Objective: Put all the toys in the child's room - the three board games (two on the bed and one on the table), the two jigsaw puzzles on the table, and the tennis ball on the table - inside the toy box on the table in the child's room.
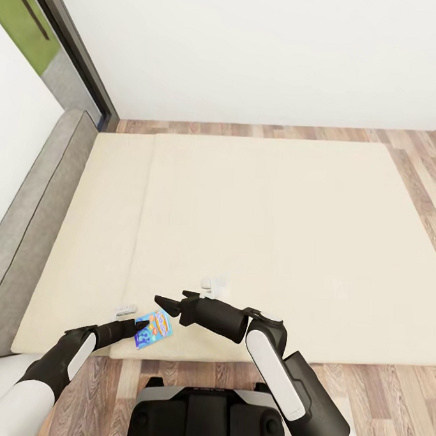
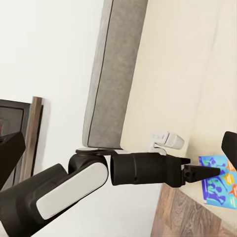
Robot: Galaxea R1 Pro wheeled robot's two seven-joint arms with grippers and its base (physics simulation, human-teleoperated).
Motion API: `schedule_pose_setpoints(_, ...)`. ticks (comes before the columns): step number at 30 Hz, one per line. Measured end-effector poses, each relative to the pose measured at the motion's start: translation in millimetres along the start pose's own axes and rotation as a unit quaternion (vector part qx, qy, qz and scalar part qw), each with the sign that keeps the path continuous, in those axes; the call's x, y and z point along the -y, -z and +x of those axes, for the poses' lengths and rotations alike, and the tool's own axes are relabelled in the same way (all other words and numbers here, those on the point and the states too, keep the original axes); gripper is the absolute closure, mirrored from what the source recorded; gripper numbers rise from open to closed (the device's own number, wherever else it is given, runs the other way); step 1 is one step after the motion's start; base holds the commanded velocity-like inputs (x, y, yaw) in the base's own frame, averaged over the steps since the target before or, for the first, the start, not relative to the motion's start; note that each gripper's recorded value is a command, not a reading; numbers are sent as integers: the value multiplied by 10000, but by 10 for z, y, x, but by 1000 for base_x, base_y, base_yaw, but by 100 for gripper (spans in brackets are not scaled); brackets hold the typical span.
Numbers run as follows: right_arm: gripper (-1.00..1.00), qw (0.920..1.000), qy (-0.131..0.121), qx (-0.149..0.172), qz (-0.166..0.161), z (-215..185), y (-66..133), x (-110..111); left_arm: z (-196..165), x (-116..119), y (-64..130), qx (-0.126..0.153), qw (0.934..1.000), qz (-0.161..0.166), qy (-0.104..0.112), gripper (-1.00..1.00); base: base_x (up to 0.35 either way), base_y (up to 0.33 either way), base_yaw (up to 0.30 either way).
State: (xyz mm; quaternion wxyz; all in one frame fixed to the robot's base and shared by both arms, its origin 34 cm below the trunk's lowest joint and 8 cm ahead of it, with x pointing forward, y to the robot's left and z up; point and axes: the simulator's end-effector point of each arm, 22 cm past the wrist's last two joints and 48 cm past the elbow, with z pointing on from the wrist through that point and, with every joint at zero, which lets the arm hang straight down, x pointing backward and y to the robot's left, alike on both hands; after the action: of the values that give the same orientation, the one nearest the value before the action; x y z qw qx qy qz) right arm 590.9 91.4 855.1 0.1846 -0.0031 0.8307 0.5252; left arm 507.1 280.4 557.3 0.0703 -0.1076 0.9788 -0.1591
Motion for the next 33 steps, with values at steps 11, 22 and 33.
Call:
schedule_pose_setpoints(11,-100,10000,-36,-17,22,28,-4,28,22,-11,-14,-21,10000,-7,7,-100,0,0,0)
schedule_pose_setpoints(22,-100,10000,-66,-38,39,54,-12,56,52,-24,-31,-50,10000,-14,16,-100,0,0,0)
schedule_pose_setpoints(33,-100,9999,-84,-52,41,73,-21,75,83,-30,-50,-83,10000,-11,28,-100,0,0,0)
